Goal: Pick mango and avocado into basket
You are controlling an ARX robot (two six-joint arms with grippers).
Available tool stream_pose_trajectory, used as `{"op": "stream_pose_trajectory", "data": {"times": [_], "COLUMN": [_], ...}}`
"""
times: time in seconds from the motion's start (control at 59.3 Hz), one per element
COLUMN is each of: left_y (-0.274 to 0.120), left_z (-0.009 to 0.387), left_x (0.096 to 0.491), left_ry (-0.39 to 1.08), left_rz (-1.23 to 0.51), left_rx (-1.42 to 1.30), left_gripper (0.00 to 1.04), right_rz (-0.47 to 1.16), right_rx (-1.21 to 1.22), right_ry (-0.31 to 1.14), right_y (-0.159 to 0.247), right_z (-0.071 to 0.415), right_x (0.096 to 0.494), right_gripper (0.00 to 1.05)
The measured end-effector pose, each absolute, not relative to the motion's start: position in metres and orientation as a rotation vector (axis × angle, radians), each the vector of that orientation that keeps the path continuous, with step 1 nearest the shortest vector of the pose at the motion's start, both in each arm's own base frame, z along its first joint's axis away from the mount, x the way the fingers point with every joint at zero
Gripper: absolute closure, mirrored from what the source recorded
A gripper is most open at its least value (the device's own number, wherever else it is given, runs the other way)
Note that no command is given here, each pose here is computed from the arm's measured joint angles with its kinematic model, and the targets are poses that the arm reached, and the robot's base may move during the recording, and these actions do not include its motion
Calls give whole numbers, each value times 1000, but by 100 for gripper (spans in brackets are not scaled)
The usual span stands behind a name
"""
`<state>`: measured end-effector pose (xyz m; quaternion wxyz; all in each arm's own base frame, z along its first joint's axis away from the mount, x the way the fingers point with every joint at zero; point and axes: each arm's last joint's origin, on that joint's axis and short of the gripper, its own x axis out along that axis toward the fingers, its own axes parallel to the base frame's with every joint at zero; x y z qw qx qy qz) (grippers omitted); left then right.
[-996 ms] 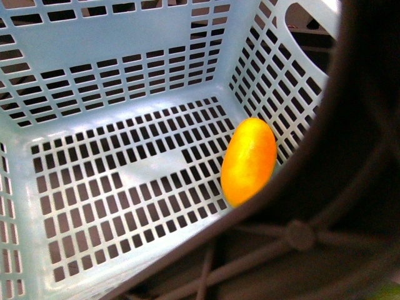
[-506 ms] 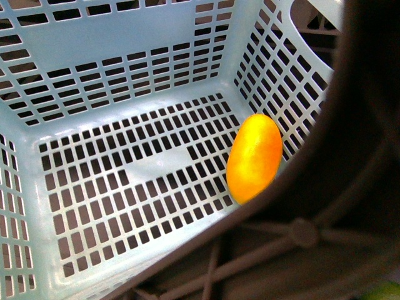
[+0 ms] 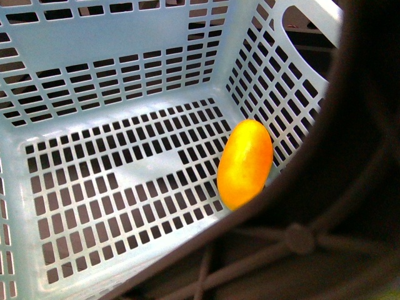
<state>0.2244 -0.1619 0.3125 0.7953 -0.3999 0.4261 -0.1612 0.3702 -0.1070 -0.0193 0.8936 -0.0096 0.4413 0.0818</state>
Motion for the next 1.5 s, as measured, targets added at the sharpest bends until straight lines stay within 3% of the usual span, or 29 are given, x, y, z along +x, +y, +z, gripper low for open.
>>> {"op": "stream_pose_trajectory", "data": {"times": [1.502], "left_y": [-162], "left_z": [313], "left_x": [224], "left_ry": [916], "left_rz": [-347], "left_rx": [-859], "left_gripper": [98], "right_rz": [129], "right_rx": [57], "right_ry": [993], "right_y": [-87], "right_z": [-57], "right_x": [399], "right_gripper": [9]}}
